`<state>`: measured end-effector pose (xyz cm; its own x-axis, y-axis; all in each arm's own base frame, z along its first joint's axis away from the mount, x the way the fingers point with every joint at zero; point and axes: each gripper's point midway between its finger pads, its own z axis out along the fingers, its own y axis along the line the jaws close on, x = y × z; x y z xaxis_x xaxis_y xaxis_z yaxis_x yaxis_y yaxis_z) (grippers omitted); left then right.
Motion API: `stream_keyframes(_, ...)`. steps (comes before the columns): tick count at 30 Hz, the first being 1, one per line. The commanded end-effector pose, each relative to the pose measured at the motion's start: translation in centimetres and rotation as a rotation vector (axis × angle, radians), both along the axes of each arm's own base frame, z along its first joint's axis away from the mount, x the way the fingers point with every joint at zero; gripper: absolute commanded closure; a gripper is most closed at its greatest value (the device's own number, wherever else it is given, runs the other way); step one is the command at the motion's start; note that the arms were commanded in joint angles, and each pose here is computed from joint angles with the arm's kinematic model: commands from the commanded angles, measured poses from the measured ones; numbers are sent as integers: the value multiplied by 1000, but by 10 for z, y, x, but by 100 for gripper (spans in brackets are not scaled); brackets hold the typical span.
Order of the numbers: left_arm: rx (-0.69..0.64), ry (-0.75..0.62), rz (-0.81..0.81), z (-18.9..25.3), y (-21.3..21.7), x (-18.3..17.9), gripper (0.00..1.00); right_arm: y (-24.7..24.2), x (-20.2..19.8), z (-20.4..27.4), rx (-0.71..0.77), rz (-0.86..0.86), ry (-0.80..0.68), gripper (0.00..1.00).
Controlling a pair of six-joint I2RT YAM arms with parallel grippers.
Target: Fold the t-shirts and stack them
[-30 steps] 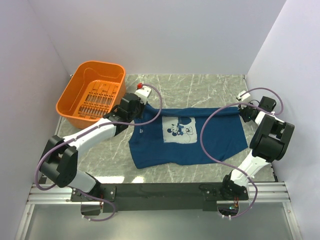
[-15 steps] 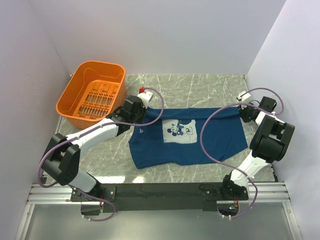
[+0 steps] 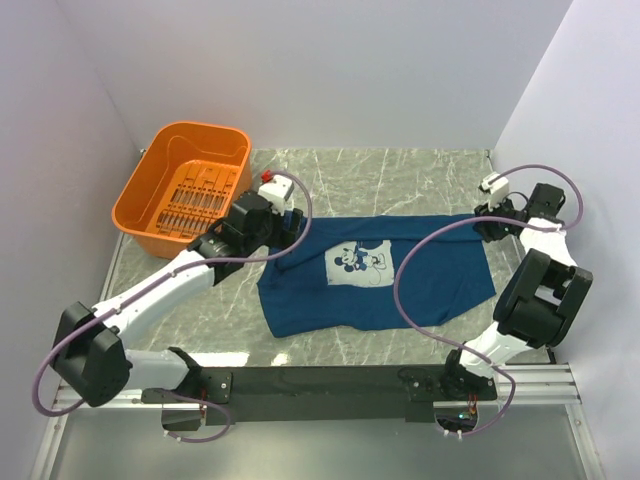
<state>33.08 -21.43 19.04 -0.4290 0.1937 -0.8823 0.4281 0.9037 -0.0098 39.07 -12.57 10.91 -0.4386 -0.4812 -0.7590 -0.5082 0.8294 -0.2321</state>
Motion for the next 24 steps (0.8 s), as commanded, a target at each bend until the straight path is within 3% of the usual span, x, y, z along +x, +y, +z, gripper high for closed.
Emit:
stream_keyframes(1,-82,-6,-29,14,-20,9,8,46,-28,10,172,63,150,50)
stream_keyframes(4,-115,74,64,2,-25,32,10,84,-49,2,293,79,248,50)
stream_keyframes(7,-170,206,257,-23,-18,58,17,113,-62,3,375,46,274,52)
stream_keyframes(12,-260,222,457,-34,-12,89,20,132,-73,1,467,-11,298,53)
stream_keyframes(16,-226,257,627,-48,-1,107,24,134,-72,-2,491,-53,311,53)
stream_keyframes(24,-137,379,649,-86,-7,116,26,132,-68,-11,505,-86,332,54)
